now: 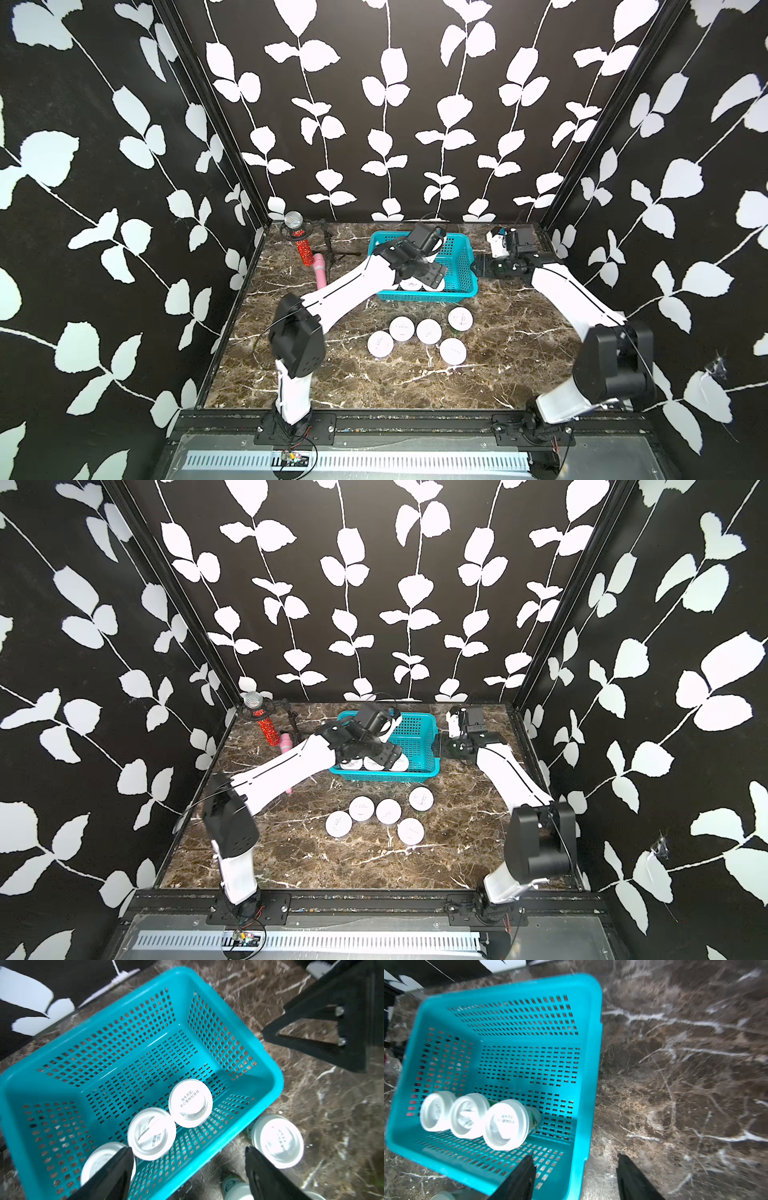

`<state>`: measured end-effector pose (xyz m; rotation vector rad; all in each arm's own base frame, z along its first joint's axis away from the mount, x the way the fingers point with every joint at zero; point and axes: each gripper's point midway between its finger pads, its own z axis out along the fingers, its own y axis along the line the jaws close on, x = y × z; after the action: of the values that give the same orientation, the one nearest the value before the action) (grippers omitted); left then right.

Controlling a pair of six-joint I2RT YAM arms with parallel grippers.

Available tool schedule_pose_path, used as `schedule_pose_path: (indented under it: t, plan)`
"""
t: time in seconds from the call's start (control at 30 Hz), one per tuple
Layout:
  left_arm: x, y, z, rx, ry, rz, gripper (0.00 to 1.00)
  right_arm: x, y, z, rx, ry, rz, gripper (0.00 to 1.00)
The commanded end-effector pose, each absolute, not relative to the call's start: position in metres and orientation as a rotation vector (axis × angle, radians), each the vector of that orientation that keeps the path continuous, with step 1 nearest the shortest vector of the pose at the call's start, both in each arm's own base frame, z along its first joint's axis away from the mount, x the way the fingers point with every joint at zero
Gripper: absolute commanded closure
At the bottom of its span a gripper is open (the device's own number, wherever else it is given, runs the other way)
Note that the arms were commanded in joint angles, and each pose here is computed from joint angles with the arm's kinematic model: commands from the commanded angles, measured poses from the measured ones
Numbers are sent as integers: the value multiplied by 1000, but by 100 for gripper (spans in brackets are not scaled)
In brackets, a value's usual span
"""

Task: Put the yogurt in the basket
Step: Place the yogurt in the basket, then pick up the yogurt from the center of the board.

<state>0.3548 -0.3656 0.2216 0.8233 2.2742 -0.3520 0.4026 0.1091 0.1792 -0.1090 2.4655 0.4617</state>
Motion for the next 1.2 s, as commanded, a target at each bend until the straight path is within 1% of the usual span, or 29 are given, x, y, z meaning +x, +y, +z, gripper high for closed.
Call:
schedule_pose_path:
  t: [0.0, 0.23, 0.33, 0.57, 0.77, 1.17]
  plan:
    - [360, -344, 238, 686, 2261, -419, 16, 384, 109, 181, -174, 2477, 415, 33]
    - [353, -288, 233, 530, 2302, -391, 16, 356, 114, 183, -235, 2517, 334, 29]
    - [354, -257, 229, 462, 2320, -334, 15, 345, 119, 182, -268, 2536, 320, 27]
    - [341, -215, 213, 409, 2349, -206, 15, 316, 137, 171, -380, 2596, 320, 23]
    - [333, -196, 205, 396, 2350, -139, 14, 298, 146, 157, -458, 2651, 305, 20]
    - [327, -182, 204, 390, 2346, -104, 13, 291, 159, 137, -554, 2720, 198, 19]
